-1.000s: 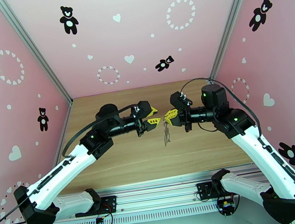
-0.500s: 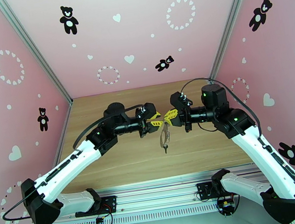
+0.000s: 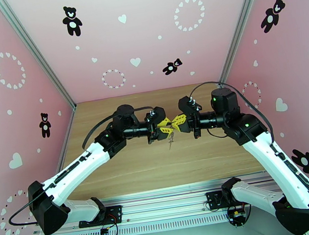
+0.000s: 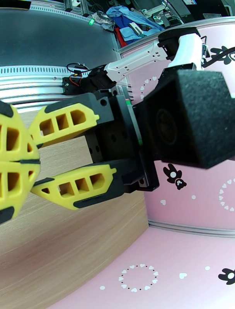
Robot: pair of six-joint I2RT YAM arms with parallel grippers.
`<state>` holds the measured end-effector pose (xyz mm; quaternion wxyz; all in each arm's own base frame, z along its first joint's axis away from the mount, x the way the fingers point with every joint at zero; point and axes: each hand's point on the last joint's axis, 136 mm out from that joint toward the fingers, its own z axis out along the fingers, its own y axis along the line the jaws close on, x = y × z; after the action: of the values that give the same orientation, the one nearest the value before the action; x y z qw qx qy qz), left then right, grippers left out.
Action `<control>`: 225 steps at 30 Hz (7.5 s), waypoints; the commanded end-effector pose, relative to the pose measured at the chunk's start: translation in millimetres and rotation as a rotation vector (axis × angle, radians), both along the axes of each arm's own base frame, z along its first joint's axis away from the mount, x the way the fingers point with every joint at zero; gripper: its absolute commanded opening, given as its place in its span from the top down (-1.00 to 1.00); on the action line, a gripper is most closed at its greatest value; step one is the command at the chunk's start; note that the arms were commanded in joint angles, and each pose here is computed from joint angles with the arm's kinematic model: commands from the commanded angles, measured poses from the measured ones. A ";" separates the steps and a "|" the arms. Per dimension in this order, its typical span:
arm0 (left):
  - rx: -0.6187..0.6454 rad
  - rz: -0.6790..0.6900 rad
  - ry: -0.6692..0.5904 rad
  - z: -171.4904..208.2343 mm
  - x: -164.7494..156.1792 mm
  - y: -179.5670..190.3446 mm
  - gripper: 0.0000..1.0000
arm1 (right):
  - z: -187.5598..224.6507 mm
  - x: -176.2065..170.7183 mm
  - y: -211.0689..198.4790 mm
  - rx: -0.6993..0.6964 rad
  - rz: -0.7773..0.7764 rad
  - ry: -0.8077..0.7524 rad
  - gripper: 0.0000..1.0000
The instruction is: Remove the keys from the keyring
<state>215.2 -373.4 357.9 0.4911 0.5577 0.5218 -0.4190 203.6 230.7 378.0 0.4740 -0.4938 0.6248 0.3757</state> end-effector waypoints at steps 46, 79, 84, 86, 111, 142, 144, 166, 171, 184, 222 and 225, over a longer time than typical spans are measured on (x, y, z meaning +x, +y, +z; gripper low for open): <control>-0.226 0.139 0.055 39.1 9.8 24.8 1.00 | -28.1 13.4 -13.3 -0.044 -0.135 -0.031 1.00; -0.011 0.982 0.318 -57.8 131.5 87.7 1.00 | -294.0 132.6 -32.4 -0.060 -0.827 0.768 1.00; -0.015 0.971 0.328 -59.1 131.7 84.7 1.00 | -315.4 135.0 -32.3 -0.108 -0.839 0.800 1.00; -0.018 0.973 0.330 -60.3 131.9 84.9 1.00 | -320.2 135.5 -31.1 -0.119 -0.834 0.810 0.98; -0.083 0.856 0.264 -20.7 109.4 86.9 1.00 | -236.3 132.5 -27.9 -0.044 -0.720 0.555 0.02; -0.429 0.474 0.212 114.3 47.1 70.9 1.00 | -143.7 34.9 11.9 0.113 -0.199 0.000 -0.06; -0.445 0.420 0.194 122.2 39.4 67.1 1.00 | -141.1 34.2 13.3 0.129 -0.188 -0.015 -0.08; -0.518 0.132 0.132 159.6 1.8 49.2 1.00 | -79.8 35.4 29.0 0.300 -0.095 -0.050 -0.13; -0.537 0.125 0.133 164.4 0.3 50.9 1.00 | -74.9 38.9 29.7 0.303 -0.106 -0.054 0.04; -0.550 0.147 0.131 166.0 1.3 54.6 1.00 | -75.6 35.9 46.2 0.294 -0.019 0.006 0.33; -0.549 0.454 0.143 136.3 59.2 108.8 1.00 | -93.7 54.4 24.0 0.088 -0.253 0.075 1.00; -0.560 0.558 0.200 113.2 83.8 129.6 1.00 | -90.4 62.1 8.0 0.046 -0.365 0.083 1.00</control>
<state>281.9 -262.3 480.5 0.6578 0.2463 0.5474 -0.4549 255.9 257.5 282.1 0.5151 -0.3761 0.6758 0.3695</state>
